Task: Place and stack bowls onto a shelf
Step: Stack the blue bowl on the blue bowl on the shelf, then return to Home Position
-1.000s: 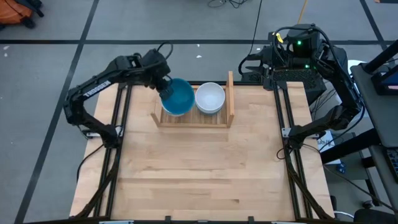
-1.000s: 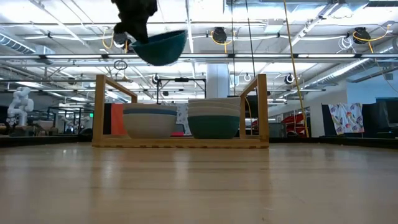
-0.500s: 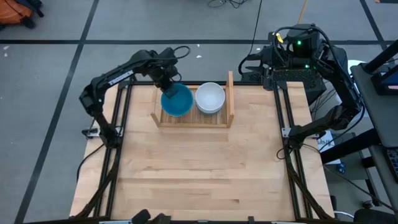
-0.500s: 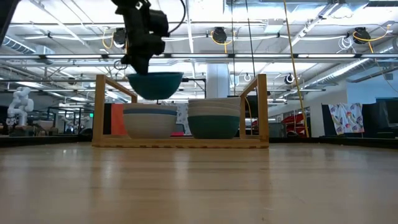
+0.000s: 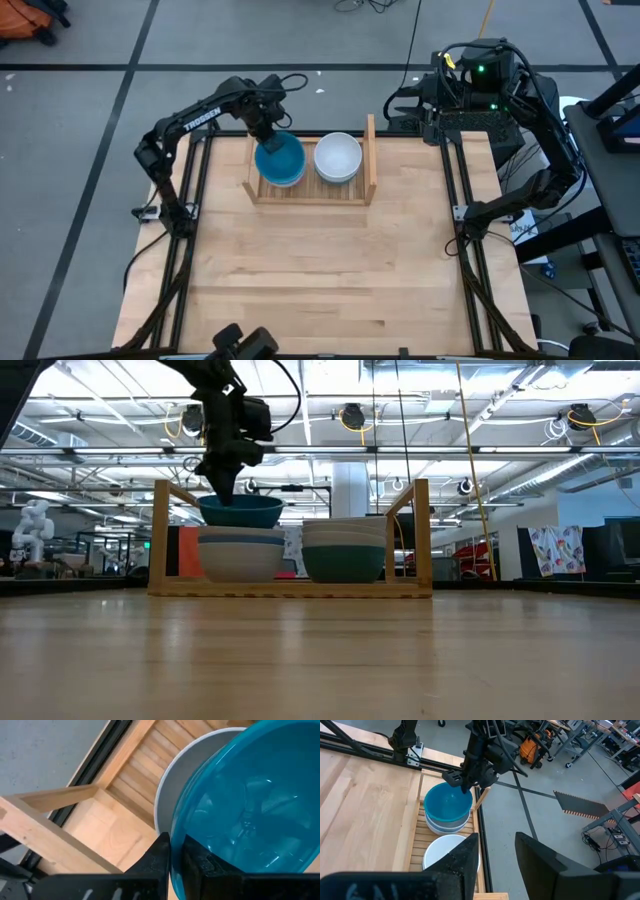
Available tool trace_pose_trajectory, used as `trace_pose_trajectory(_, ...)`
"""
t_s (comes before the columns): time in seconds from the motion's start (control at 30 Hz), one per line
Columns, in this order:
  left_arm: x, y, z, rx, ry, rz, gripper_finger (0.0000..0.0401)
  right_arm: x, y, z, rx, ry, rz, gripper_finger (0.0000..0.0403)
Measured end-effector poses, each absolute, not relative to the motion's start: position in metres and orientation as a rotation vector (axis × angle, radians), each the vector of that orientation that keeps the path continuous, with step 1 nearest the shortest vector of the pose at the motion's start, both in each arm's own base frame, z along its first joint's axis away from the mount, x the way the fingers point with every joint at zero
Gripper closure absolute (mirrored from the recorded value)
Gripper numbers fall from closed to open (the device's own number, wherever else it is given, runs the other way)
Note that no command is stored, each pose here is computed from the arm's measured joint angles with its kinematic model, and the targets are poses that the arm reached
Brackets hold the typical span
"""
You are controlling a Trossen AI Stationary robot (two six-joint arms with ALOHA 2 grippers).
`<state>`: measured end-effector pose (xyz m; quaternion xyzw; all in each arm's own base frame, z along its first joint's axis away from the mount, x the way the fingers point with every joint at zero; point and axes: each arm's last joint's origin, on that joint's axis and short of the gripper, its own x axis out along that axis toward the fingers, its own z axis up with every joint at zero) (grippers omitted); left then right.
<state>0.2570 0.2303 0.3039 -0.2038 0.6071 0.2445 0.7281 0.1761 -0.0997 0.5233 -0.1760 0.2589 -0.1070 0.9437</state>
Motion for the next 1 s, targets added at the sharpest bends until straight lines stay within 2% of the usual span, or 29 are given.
trace_pose_trajectory(0.17, 0.2571, 0.2285, 0.3037, -0.401, 1.350, 0.430, 0.0377, 0.1762, -0.0998, 0.5233, -0.360, 0.528, -0.218, 0.0280)
trace_pose_trajectory(0.5, 0.2572, 0.2287, 0.3004, -0.394, 1.354, 0.424, 0.0377, 0.1762, -0.0998, 0.5233, -0.362, 0.528, -0.218, 0.0280)
trace_pose_trajectory(0.73, 0.2605, 0.2302, 0.3011, -0.413, 1.314, 0.462, 0.0324, 0.1762, -0.0998, 0.5233, -0.362, 0.528, -0.218, 0.0280)
trace_pose_trajectory(1.0, 0.2598, 0.2299, 0.3009, -0.436, 1.318, 0.486, 0.0316, 0.1761, -0.0997, 0.5233, -0.361, 0.528, -0.218, 0.0280)
